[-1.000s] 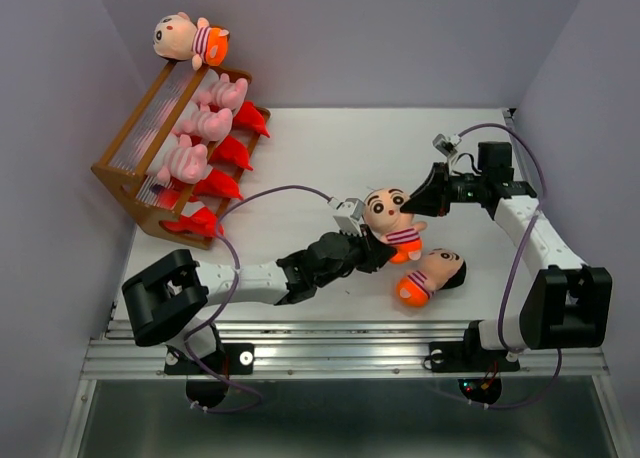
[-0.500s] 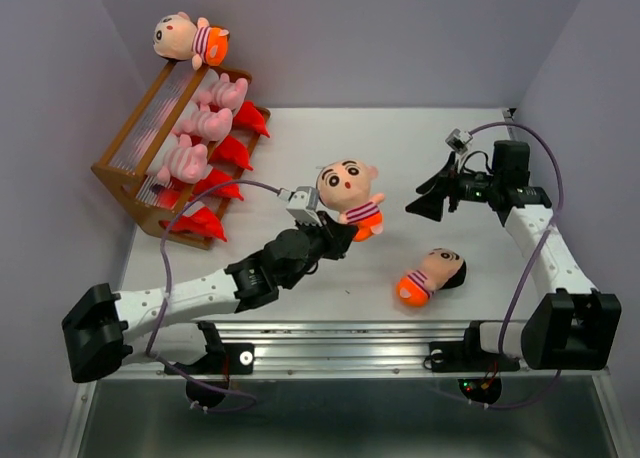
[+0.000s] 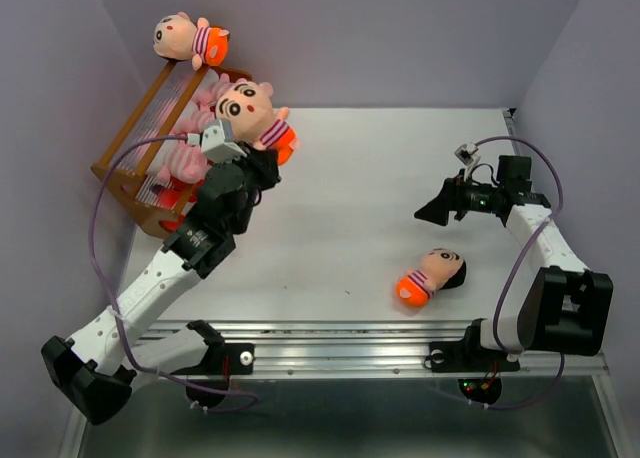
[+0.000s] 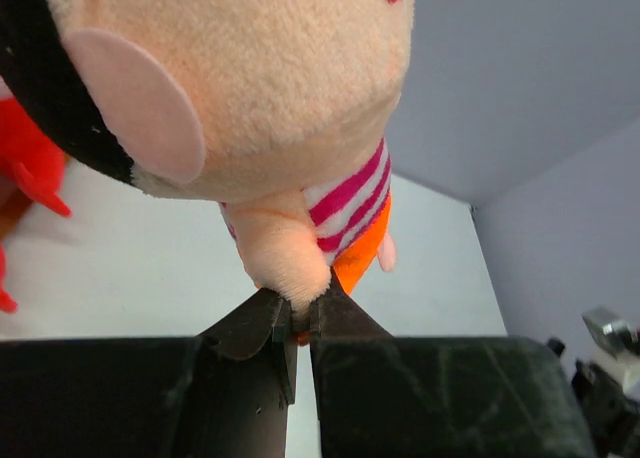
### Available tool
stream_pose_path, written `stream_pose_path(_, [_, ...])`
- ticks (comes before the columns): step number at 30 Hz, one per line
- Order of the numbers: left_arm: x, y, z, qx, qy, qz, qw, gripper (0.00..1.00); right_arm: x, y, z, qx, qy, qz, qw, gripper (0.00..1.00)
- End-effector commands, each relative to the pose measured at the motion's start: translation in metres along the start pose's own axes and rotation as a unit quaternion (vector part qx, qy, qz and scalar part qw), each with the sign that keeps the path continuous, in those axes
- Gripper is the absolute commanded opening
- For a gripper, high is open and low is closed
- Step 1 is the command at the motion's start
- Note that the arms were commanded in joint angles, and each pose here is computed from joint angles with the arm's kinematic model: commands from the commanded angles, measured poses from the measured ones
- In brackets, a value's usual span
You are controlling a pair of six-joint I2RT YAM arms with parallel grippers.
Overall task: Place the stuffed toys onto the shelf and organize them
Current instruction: Place the stuffed toy onto shelf
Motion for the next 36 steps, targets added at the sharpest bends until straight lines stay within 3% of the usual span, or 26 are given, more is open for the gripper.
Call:
stream_pose_path(1, [-0.022,0.050,0.018,-0.015,0.031,-0.024,0.999,0.00,0.003,0.006,0.000,0.025,-0.004,-0.011,1.000,1.00])
stream_pose_path(9, [-0.065,0.123,0.096,0.016,0.102,-0.040,0.994,0.00,0.005,0.006,0.000,0.031,-0.015,-0.015,0.999,1.00])
stream_pose_path(17, [-0.080,0.148,0.155,0.105,0.137,-0.054,0.984,0.00,0.006,0.007,0.002,0.035,-0.016,-0.018,0.999,1.00])
stream_pose_path(24, [-0.100,0.151,0.178,0.213,0.137,-0.053,0.966,0.00,0.007,0.007,0.003,0.037,-0.018,-0.019,0.999,1.00])
stream_pose_path(36, [-0.123,0.151,0.190,0.271,0.120,-0.049,0.954,0.00,0.007,0.007,0.004,0.040,-0.017,-0.019,0.999,1.00])
Point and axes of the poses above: each gripper's point midway between its finger pads, its own x axis back along the fingers, its own z axis along the line the jaws close on, y = z × x, the point moved 1 cm from there along x, back along the fingers, and after that the axes turned 15 degrees about -x, right-handed, at the moved point
